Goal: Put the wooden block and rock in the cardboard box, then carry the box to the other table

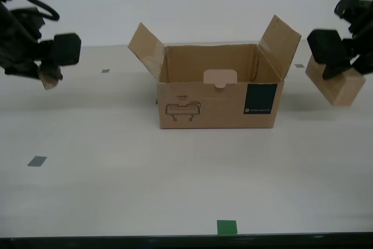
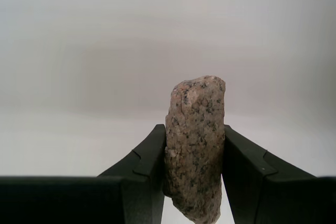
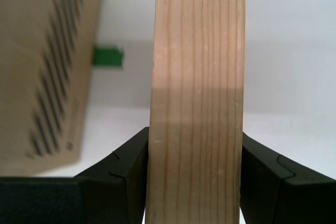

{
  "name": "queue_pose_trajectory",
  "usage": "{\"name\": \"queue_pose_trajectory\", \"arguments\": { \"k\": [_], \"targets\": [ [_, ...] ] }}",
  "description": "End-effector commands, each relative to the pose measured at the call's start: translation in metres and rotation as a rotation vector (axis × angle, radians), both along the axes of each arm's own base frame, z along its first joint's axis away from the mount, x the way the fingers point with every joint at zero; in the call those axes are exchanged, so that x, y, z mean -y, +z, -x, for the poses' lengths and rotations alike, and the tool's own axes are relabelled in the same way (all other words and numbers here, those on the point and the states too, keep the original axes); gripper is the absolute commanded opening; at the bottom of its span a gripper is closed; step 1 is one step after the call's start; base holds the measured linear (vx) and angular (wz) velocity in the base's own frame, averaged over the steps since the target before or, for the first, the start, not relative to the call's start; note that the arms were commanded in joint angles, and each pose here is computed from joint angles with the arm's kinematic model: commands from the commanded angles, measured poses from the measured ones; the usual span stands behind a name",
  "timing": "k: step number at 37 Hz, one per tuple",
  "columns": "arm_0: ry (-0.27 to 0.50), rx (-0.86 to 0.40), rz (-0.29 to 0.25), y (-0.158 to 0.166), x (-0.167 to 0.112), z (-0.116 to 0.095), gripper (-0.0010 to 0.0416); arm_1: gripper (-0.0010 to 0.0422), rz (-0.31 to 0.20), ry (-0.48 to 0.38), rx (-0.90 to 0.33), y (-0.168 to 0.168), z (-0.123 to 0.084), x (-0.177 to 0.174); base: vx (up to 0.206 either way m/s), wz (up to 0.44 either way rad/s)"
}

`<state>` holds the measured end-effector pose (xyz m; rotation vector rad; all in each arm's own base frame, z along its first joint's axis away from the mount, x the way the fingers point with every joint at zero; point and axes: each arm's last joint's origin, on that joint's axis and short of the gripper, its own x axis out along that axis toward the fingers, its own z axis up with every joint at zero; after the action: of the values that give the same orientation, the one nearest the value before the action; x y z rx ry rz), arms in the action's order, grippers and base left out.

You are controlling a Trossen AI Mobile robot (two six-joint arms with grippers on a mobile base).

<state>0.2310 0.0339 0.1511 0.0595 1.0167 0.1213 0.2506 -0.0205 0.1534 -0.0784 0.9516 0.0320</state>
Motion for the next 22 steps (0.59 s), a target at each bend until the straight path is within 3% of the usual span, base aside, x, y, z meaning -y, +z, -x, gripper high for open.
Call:
{"name": "queue_pose_trajectory", "arguments": {
  "k": [1,5,11,22],
  "targets": [
    [-0.015,0.092,-0.028,0.029,0.0,0.002,-0.0001,-0.0001,-0.021,-0.04,0.063,0.031,-0.001,0.0,0.0,0.0],
    [-0.008,0.198,-0.051,0.065,0.001,0.007,-0.0001,-0.0001,-0.014,-0.102,0.143,0.068,-0.003,0.002,0.0,0.0],
    [0.026,0.335,-0.108,0.116,0.0,0.014,-0.0001,-0.0001,0.096,-0.218,0.278,0.124,-0.008,0.007,0.0,0.0],
    [0.054,0.489,-0.133,0.193,0.0,0.021,-0.0001,-0.0001,0.079,-0.262,0.459,0.199,-0.014,0.011,0.0,0.0]
  ]
}}
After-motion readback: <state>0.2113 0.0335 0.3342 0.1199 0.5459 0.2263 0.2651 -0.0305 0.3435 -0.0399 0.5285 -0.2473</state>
